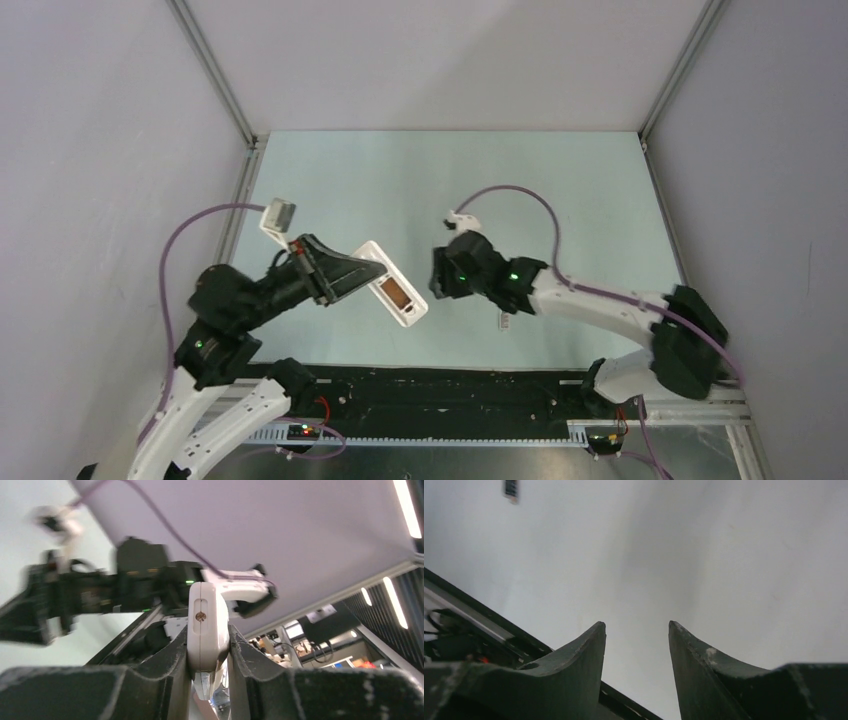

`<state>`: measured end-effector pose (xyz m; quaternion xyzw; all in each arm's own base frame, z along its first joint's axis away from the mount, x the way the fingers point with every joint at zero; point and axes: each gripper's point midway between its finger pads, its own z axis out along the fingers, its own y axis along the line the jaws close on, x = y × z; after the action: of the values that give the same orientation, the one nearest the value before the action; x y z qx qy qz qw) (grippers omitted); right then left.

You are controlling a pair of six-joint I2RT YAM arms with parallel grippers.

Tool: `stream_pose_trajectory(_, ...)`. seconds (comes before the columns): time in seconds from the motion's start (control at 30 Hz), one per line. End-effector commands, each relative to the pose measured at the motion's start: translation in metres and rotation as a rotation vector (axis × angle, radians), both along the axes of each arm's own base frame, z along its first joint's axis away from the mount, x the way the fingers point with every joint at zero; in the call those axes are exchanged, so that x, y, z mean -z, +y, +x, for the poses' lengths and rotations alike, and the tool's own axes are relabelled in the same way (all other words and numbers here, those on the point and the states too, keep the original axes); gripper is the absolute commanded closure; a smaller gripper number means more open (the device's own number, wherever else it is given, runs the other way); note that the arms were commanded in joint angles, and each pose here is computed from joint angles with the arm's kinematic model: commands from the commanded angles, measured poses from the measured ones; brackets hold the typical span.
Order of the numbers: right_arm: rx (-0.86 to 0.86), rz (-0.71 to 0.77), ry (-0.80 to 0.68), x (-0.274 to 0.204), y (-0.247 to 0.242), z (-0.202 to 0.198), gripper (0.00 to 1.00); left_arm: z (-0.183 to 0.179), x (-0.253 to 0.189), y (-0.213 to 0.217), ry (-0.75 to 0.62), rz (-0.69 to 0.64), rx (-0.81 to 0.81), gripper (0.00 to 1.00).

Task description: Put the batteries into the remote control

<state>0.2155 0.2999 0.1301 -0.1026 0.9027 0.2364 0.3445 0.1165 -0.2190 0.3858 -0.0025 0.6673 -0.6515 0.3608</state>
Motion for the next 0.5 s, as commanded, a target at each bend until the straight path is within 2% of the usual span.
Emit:
stream_pose_trajectory(0.0, -0.074, 0.104, -0.010, -0.028, 0.080, 0.015, 0.46, -0.025, -0.039, 0.008, -0.085, -0.049, 0.063, 1.00)
stream_pose_trajectory(0.03, -0.086, 0.149, -0.027, -0.046, 0.100, 0.020, 0.46, -0.028, -0.043, 0.009, -0.087, -0.058, 0.069, 1.00)
stream_pose_trajectory(0.1, -0.100, 0.172, 0.000, -0.043, 0.131, 0.028, 0.46, -0.035, -0.053, 0.013, -0.099, -0.078, 0.076, 1.00)
stream_pose_trajectory(0.2, -0.138, 0.228, 0.058, -0.034, 0.182, 0.040, 0.51, -0.041, -0.060, 0.017, -0.119, -0.091, 0.078, 1.00)
stream_pose_trajectory(0.23, -0.143, 0.206, 0.090, -0.011, 0.193, 0.042, 0.53, -0.042, -0.060, 0.018, -0.117, -0.094, 0.080, 1.00)
stream_pose_trajectory(0.27, -0.151, 0.251, 0.070, -0.031, 0.211, 0.048, 0.54, -0.043, -0.059, 0.018, -0.114, -0.093, 0.084, 1.00)
stream_pose_trajectory(0.3, -0.151, 0.201, 0.103, -0.005, 0.219, 0.050, 0.54, -0.044, -0.058, 0.018, -0.110, -0.094, 0.086, 1.00)
stream_pose_trajectory(0.33, -0.168, 0.237, 0.071, -0.027, 0.239, 0.056, 0.54, -0.045, -0.057, 0.019, -0.106, -0.096, 0.089, 1.00)
stream_pose_trajectory(0.37, -0.163, 0.171, 0.103, 0.001, 0.243, 0.057, 0.52, -0.044, -0.055, 0.018, -0.100, -0.094, 0.090, 1.00)
stream_pose_trajectory(0.4, -0.181, 0.209, 0.069, -0.023, 0.262, 0.062, 0.51, -0.046, -0.055, 0.019, -0.097, -0.097, 0.093, 1.00)
stream_pose_trajectory(0.43, -0.182, 0.142, 0.109, 0.009, 0.266, 0.060, 0.49, -0.046, -0.053, 0.019, -0.094, -0.096, 0.093, 1.00)
stream_pose_trajectory(0.47, -0.188, 0.183, 0.081, -0.014, 0.279, 0.067, 0.49, -0.047, -0.054, 0.019, -0.094, -0.100, 0.095, 1.00)
